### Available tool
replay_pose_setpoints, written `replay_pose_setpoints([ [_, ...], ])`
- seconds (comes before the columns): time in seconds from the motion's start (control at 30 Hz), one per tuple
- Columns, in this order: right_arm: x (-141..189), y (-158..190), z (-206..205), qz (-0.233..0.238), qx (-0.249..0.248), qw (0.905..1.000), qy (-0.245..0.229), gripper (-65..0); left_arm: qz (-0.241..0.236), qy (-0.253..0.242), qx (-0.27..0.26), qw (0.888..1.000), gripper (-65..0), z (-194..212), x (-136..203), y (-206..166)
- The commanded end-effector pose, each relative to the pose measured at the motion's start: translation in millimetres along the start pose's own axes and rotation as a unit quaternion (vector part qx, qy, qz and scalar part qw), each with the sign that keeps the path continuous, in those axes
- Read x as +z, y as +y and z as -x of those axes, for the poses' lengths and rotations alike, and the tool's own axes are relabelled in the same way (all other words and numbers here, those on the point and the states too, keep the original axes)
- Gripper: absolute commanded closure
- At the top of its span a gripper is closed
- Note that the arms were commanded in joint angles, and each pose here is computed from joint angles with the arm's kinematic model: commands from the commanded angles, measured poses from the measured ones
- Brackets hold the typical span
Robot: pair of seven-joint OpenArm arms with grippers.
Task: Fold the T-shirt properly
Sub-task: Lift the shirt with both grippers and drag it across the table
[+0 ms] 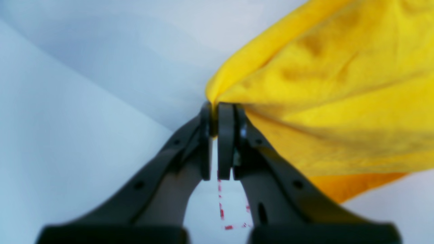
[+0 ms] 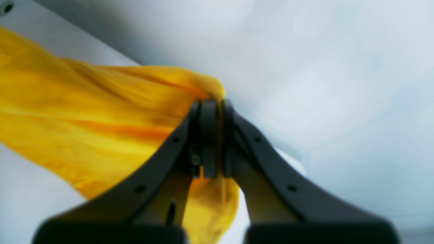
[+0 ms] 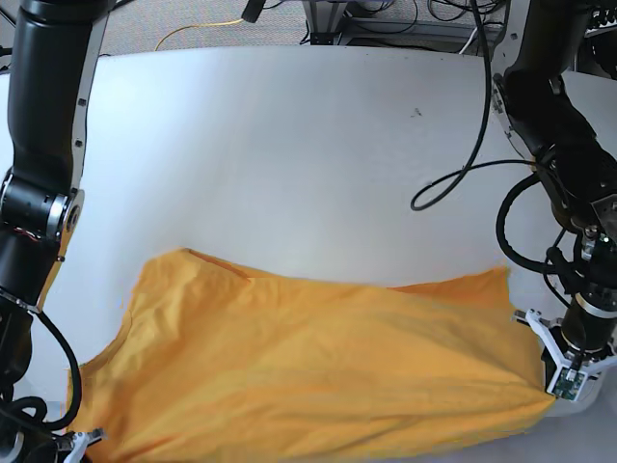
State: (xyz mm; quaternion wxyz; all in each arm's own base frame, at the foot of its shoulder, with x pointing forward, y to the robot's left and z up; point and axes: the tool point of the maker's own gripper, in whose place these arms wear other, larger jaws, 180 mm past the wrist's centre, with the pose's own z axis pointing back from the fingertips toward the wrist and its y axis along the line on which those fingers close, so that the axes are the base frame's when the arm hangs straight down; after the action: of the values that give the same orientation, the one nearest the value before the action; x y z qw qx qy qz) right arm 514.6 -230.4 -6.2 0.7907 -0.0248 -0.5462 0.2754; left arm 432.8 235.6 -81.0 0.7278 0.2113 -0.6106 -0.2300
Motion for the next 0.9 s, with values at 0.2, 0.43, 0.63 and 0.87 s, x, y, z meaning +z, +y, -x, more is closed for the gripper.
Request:
replay_pose_setpoints([
  [0.2,8,2,75,-0.041,-0.087,0.9953,0.007,0.0,0.043,0.051,-0.004,0.998,0.0,52,11,-40],
  [0.43,4,37,166,-0.088,-0.18,0.9788,0.041,0.0,0.096,0.117,-0.006,0.988,0.0,110,34,-86],
  [0.63,13,69,229,-0.115,-0.241,0.961,0.072,0.0,0.14,0.162,0.016,0.977,0.0,147,61,-130],
  [0.87,32,108,262,-0.145,-0.253,0.9528,0.084,0.0,0.176,0.22,0.03,0.959,0.0,191,97,-162],
])
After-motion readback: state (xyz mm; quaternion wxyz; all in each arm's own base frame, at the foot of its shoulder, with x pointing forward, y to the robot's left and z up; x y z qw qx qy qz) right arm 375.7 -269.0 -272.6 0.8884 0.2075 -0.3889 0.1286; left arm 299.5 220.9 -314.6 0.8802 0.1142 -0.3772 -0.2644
